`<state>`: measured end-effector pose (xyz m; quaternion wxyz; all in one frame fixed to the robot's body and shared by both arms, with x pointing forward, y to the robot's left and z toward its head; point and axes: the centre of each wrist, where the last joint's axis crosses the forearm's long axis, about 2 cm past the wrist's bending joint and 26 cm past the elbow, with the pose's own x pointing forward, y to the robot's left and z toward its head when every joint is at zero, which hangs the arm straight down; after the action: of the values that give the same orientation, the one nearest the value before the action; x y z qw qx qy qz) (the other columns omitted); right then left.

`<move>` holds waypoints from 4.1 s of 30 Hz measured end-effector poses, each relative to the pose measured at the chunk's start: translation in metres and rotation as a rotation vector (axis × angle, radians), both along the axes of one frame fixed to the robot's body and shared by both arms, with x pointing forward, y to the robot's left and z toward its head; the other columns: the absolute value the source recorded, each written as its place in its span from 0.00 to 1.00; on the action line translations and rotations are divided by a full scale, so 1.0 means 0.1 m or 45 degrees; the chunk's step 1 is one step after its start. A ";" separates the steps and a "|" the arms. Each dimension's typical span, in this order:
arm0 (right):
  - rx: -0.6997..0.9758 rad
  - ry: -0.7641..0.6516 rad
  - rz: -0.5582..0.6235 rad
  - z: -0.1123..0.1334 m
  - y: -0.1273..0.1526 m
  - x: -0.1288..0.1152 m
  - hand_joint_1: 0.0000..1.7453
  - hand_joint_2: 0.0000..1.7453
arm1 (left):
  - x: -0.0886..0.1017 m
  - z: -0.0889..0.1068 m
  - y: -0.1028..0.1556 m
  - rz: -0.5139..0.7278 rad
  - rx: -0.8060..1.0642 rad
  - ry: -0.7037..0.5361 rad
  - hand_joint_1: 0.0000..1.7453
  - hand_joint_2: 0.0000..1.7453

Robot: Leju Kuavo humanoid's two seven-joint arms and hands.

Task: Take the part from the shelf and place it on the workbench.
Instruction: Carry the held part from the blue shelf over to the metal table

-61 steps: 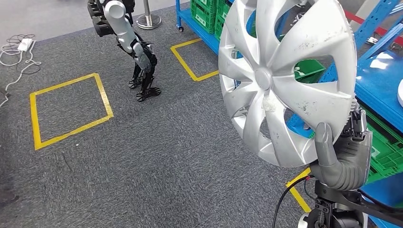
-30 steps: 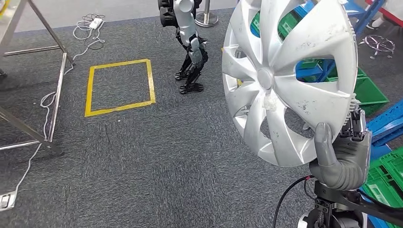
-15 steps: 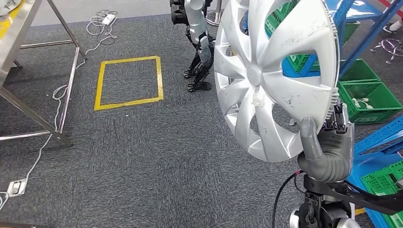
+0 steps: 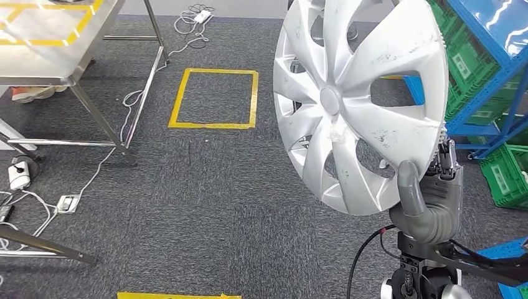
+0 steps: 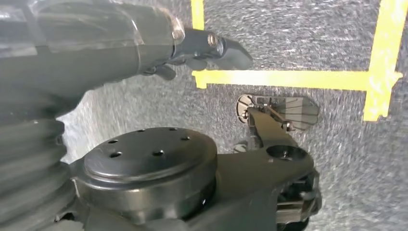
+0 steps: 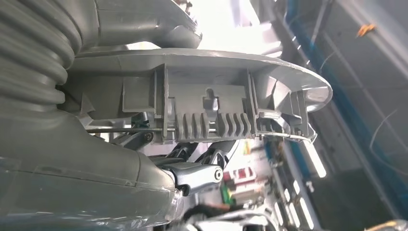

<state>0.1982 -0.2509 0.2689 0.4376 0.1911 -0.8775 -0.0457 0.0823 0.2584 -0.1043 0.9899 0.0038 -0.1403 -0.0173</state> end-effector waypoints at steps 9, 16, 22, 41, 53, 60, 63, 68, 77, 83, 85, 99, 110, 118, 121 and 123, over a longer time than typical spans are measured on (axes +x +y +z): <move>0.036 0.026 0.085 -0.09 0.06 0.07 1.00 1.00 | 0.00 -0.01 0.10 0.050 0.021 -0.060 0.00 1.00; 0.057 0.087 0.099 -0.21 0.12 0.11 1.00 1.00 | -0.01 -0.01 0.10 0.066 0.029 0.099 0.00 1.00; 0.052 0.108 0.107 -0.26 0.14 0.13 1.00 1.00 | -0.01 -0.01 0.12 0.075 0.031 0.113 0.00 1.00; -0.080 0.120 0.059 -0.11 0.16 0.22 1.00 1.00 | -0.02 0.00 -0.04 0.013 -0.026 -0.027 0.00 1.00; -0.093 0.050 0.068 0.06 0.20 0.27 1.00 1.00 | -0.01 0.00 -0.08 0.012 -0.036 0.020 0.00 1.00; -0.099 0.040 0.083 0.06 0.23 0.26 1.00 1.00 | -0.01 0.01 -0.13 0.018 -0.054 -0.032 0.00 1.00; -0.099 0.028 0.087 0.08 0.23 0.26 1.00 1.00 | -0.02 0.01 -0.17 0.018 -0.062 -0.035 0.00 1.00; -0.098 0.014 0.092 0.09 0.25 0.27 1.00 1.00 | -0.02 0.01 -0.16 0.021 -0.061 -0.034 0.00 1.00; -0.099 0.010 0.098 0.07 0.26 0.25 1.00 1.00 | -0.02 0.01 -0.12 0.029 -0.056 -0.015 0.00 1.00; -0.104 -0.001 0.095 0.06 0.28 0.24 1.00 1.00 | -0.02 0.00 -0.09 0.036 -0.053 0.004 0.00 1.00; -0.106 -0.003 0.092 0.06 0.28 0.24 1.00 1.00 | -0.02 0.00 -0.09 0.035 -0.053 0.005 0.00 1.00; -0.101 -0.008 0.093 0.06 0.29 0.23 1.00 1.00 | -0.02 0.00 -0.05 0.038 -0.044 -0.007 0.00 1.00; -0.090 0.003 0.097 0.02 0.29 0.21 1.00 1.00 | -0.02 0.00 0.00 0.042 -0.032 0.008 0.00 1.00; -0.086 0.008 0.097 0.01 0.29 0.20 1.00 1.00 | -0.02 0.00 0.02 0.043 -0.026 0.009 0.00 1.00; -0.084 0.009 0.097 0.01 0.29 0.20 1.00 1.00 | -0.02 -0.01 0.02 0.043 -0.026 0.012 0.00 1.00; -0.083 0.007 0.096 0.01 0.29 0.20 1.00 1.00 | -0.02 0.00 0.02 0.043 -0.028 0.013 0.00 1.00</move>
<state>0.2178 -0.2217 0.2697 0.4474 0.2096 -0.8694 -0.0009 0.0807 0.2599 -0.1048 0.9908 -0.0048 -0.1353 0.0008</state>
